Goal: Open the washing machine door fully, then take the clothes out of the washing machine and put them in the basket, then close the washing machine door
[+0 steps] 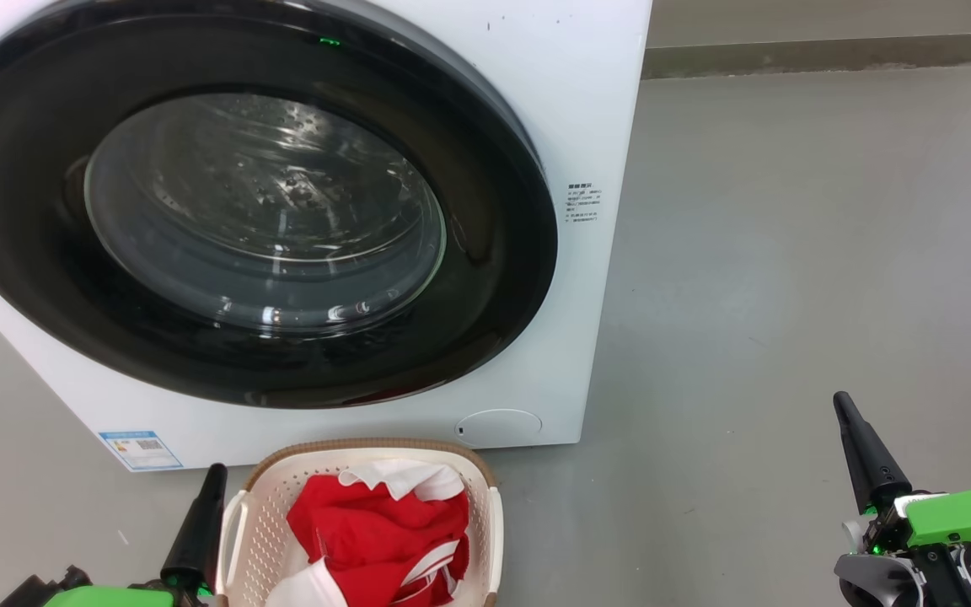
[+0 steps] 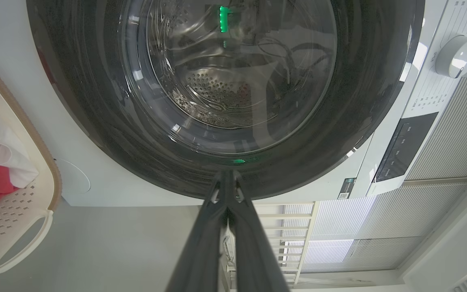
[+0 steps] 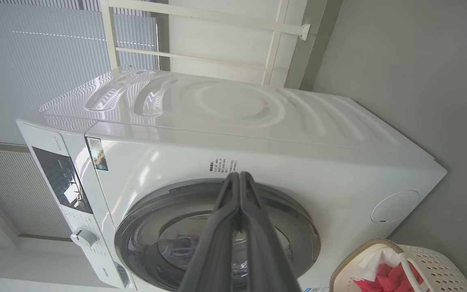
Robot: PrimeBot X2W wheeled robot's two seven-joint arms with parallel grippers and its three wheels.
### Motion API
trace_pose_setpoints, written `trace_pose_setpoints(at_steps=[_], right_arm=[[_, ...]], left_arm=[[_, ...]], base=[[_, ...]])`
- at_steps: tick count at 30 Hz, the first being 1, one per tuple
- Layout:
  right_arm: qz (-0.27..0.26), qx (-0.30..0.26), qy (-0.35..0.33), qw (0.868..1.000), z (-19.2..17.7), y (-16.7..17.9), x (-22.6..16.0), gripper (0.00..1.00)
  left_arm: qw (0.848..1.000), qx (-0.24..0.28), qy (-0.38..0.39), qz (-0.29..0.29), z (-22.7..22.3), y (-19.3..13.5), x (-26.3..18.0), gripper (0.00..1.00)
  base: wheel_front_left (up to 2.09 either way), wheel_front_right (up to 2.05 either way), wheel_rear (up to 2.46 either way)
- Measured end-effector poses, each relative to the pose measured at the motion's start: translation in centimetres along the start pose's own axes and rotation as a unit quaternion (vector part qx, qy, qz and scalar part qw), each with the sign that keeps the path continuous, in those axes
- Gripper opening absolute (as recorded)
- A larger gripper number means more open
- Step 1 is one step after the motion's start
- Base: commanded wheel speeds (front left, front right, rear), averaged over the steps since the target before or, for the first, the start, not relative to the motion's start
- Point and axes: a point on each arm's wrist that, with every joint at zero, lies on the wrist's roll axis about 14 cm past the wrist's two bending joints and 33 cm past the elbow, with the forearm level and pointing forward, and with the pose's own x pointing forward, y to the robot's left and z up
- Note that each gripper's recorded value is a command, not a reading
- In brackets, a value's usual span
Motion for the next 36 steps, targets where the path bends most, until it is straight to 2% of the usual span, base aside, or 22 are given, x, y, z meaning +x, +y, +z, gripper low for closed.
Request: trace_pose_setpoints(at_steps=[36], right_arm=[[0.0, 0.001, 0.001, 1.0, -0.03, -0.02, -0.01, 0.0]], left_arm=[[1.0, 0.0, 0.001, 0.0, 0.01, 0.0, 0.0, 0.0]], base=[[0.0, 0.0, 0.0]])
